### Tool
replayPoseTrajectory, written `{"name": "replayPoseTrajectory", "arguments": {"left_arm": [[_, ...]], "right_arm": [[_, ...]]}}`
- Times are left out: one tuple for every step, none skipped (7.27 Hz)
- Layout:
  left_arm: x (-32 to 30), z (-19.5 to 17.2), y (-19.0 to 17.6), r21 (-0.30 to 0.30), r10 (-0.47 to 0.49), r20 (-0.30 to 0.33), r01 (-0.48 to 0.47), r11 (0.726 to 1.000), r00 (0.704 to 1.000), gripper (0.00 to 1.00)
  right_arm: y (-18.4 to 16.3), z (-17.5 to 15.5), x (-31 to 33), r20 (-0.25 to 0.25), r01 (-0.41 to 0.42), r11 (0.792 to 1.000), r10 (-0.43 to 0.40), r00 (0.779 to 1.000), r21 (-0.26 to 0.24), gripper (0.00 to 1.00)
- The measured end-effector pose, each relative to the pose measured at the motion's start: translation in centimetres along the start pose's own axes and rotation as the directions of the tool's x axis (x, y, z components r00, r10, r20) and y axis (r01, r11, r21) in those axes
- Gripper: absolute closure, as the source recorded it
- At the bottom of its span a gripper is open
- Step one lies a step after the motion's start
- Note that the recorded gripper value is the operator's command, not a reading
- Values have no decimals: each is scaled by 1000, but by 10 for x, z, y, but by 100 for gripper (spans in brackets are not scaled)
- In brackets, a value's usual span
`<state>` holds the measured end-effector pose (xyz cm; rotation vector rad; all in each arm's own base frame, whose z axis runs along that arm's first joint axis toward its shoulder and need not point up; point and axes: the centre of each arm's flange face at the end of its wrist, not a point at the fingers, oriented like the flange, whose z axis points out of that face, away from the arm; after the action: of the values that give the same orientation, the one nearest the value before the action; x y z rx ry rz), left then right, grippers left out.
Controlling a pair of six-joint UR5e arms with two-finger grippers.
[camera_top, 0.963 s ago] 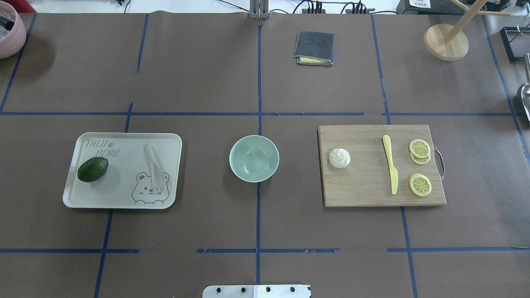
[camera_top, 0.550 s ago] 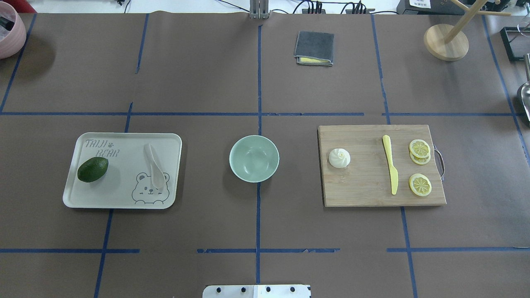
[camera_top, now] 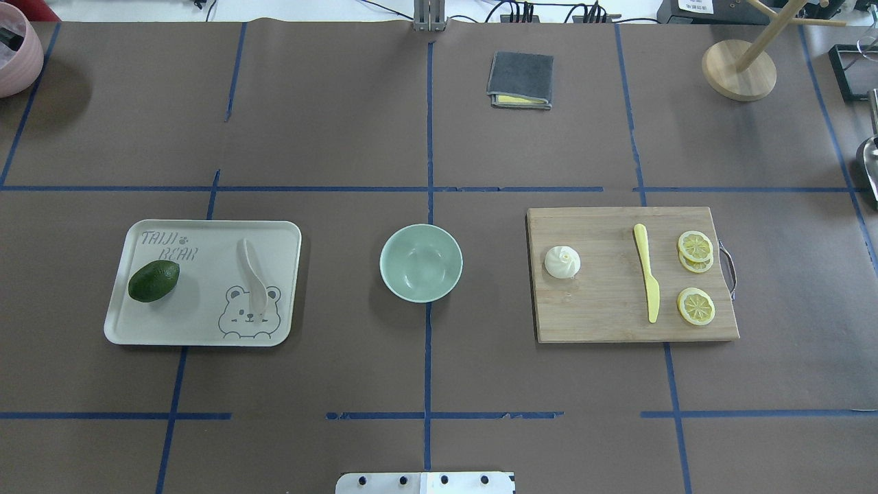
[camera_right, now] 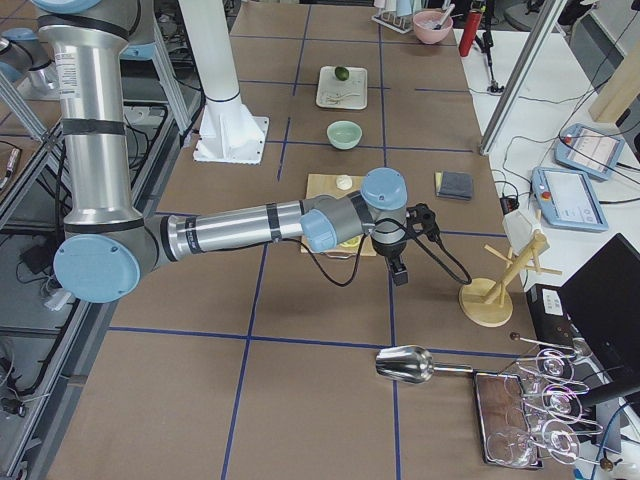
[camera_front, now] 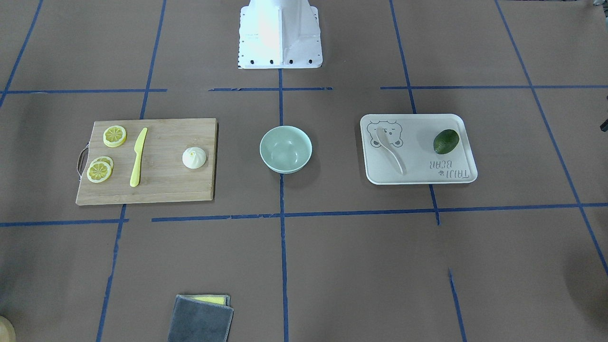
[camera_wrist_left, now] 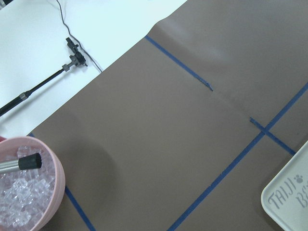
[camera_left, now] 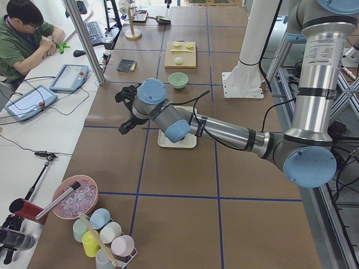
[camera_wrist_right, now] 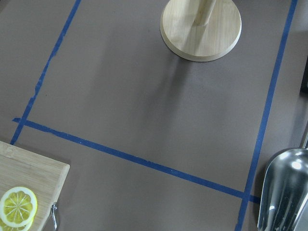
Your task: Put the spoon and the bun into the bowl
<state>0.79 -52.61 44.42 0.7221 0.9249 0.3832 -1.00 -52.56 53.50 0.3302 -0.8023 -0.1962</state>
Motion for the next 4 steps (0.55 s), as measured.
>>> {"name": "replayPoseTrajectory", "arguments": {"left_arm": [[33,16,-12,7,-95,-41,95,995,995,0],[70,33,-20,11,-135,-47,136,991,990,0],[105,56,-20,-6,-192,-52,192,981,980,0],[129,82,-11,-29,-266,-25,265,964,964,0]], "right_arm": [[2,1,1,0,-1,1000,1,1000,-1,0],[4,1,2,0,-3,1000,3,1000,-1,0],[5,2,3,0,-4,1000,4,1000,-2,0],[5,2,4,0,-4,1000,4,1000,-2,0]]}}
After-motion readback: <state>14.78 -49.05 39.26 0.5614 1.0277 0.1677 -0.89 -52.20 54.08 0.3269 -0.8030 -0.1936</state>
